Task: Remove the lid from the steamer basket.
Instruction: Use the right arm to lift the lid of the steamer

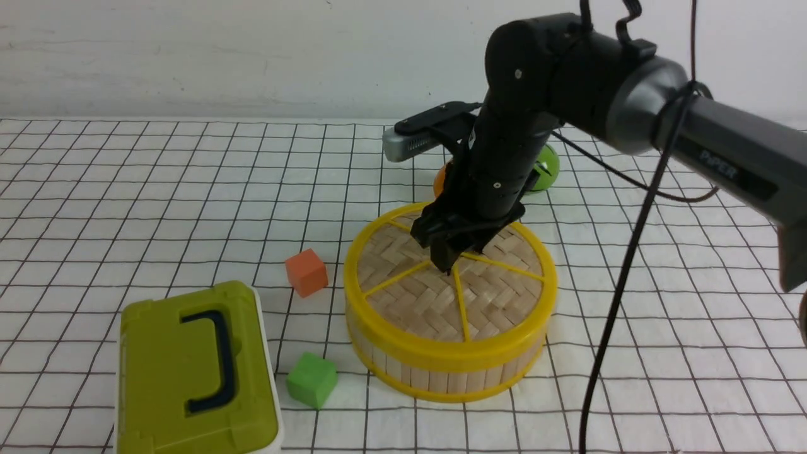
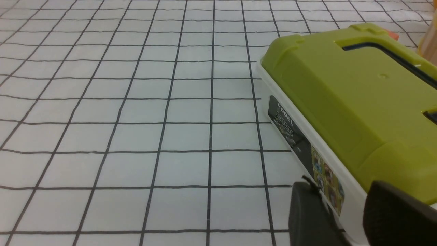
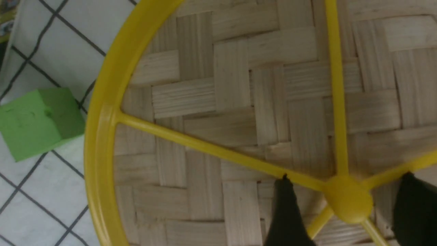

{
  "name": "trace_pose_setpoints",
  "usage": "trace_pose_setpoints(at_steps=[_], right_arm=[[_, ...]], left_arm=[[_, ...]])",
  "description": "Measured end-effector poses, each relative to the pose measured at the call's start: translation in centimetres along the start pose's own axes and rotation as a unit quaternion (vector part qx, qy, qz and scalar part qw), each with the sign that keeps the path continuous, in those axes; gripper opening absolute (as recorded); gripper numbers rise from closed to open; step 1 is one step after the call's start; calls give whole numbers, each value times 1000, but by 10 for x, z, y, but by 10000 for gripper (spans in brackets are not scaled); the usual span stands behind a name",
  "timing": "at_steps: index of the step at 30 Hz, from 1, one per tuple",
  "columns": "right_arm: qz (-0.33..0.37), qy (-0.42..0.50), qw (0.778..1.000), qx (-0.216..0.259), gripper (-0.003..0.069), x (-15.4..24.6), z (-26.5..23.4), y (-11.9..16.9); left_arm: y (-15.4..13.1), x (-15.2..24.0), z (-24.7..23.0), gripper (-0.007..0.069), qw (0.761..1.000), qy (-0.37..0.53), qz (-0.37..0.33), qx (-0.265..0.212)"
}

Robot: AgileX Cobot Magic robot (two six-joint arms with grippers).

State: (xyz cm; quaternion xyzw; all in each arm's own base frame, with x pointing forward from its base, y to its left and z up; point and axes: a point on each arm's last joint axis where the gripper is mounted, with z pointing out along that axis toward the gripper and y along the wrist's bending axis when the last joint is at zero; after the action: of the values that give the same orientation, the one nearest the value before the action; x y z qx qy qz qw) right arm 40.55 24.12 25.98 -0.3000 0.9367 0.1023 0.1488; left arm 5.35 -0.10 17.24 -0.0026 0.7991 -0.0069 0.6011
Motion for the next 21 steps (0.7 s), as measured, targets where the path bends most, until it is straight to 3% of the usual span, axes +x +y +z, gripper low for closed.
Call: trace_pose_setpoints(at_steps=[8, 12, 21], right_arm=[[1, -4, 1000, -1, 277, -1, 1, 0], [3, -17, 1000, -2, 125, -4, 0, 0], [-2, -24, 999, 26, 108, -2, -21, -1]], left_arm=[[0, 0, 0, 239, 1000, 0, 0, 0], [0, 0, 0, 239, 1000, 0, 0, 0], [0, 0, 0, 239, 1000, 0, 0, 0]])
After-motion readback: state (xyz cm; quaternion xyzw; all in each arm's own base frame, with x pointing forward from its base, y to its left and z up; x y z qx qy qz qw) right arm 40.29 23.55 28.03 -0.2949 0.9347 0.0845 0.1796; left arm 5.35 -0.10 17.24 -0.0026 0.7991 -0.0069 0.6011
